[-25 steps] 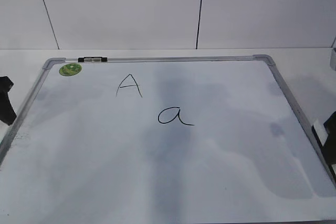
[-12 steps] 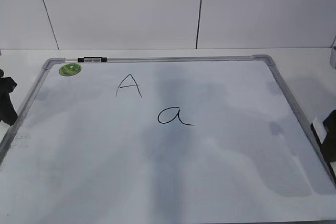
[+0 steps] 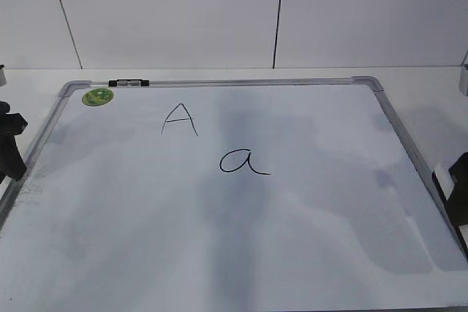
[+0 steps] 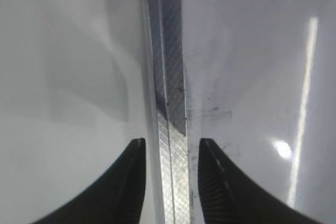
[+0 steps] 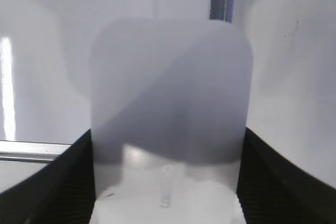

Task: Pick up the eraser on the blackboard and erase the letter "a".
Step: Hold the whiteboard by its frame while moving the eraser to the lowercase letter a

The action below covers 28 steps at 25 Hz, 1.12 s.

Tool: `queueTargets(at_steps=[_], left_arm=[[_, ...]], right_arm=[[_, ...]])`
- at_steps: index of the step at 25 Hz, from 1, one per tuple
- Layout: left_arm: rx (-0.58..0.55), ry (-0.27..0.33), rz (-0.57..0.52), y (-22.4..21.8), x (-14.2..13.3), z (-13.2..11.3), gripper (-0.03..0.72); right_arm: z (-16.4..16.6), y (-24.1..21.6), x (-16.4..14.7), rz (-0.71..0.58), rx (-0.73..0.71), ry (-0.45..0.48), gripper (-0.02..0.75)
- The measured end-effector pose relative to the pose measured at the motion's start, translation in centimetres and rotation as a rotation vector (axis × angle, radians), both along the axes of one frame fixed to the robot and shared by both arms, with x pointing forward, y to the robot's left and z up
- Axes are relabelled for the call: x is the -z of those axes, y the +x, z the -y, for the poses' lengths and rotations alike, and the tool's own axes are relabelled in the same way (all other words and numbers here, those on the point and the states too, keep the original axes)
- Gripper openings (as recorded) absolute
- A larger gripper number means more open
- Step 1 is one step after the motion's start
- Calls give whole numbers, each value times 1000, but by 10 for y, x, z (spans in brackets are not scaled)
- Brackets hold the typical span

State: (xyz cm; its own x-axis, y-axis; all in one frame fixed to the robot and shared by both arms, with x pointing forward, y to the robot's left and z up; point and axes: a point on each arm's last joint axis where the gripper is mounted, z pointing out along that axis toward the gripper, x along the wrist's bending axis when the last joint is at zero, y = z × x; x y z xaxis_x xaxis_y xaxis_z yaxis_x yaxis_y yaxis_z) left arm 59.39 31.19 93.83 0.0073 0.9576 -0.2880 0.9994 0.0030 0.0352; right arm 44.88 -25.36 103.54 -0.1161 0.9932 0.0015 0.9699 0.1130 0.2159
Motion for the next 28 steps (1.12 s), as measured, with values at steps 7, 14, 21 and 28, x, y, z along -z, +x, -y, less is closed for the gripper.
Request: queueTargets(at_steps=[7,14,21,28], left_arm=[[-8,-16,-36,2,13,1,207],[-10,-17,-33,2,13,1,138],[-8,-16,-30,2,13,1,127],[-7,-14,-31,2,13,0,48]], right_arm=[[0,0,0,2,1,3,540],[0,0,0,2,1,3,540],[0,0,0,2,1,3,540],[-1,0,0,0,3,9,540]])
